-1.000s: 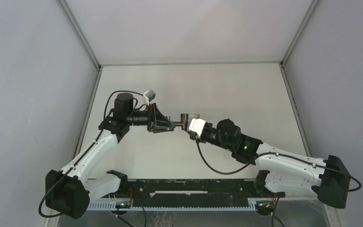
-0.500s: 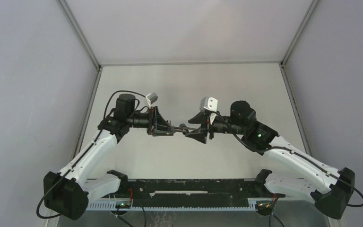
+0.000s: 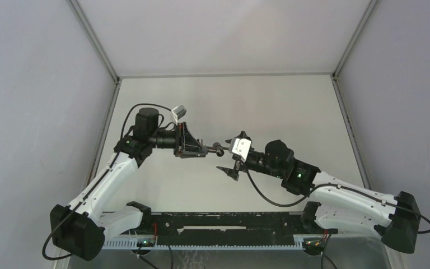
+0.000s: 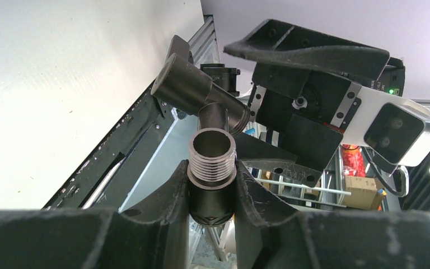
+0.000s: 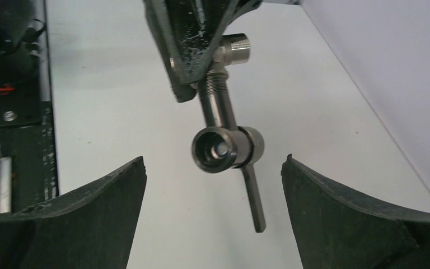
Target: Install the water faucets
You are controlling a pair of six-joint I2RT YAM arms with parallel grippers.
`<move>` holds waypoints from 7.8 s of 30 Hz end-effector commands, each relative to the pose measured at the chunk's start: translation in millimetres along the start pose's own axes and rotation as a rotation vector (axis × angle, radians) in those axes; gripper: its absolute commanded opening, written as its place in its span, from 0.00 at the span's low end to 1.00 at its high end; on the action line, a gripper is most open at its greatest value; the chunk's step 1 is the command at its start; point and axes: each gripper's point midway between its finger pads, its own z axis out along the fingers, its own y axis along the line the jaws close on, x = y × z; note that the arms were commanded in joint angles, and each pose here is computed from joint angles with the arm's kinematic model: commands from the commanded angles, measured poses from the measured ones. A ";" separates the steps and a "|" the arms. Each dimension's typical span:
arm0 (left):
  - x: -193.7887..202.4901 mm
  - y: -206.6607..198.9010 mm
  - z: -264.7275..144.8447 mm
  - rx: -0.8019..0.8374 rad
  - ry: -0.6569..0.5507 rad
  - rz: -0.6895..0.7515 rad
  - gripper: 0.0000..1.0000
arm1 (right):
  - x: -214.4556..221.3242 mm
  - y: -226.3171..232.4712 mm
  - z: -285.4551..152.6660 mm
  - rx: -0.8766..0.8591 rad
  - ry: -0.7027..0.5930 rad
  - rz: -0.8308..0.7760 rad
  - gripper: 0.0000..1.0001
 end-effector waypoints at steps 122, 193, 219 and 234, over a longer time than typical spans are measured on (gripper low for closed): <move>-30.7 -64.6 -9.3 0.072 -0.163 0.196 0.00 | -70.0 -24.7 -25.7 0.310 0.005 -0.089 0.30; 10.2 -95.8 -6.5 0.107 -0.031 0.431 0.00 | -37.0 -36.6 -1.2 -0.257 0.211 1.170 0.29; -7.3 -91.3 5.4 0.071 -0.039 0.377 0.00 | -76.8 -9.2 -53.0 0.108 -0.131 0.117 0.88; -9.7 -92.6 6.5 0.071 -0.039 0.374 0.00 | -40.8 -16.5 -13.1 0.320 0.085 -0.096 0.67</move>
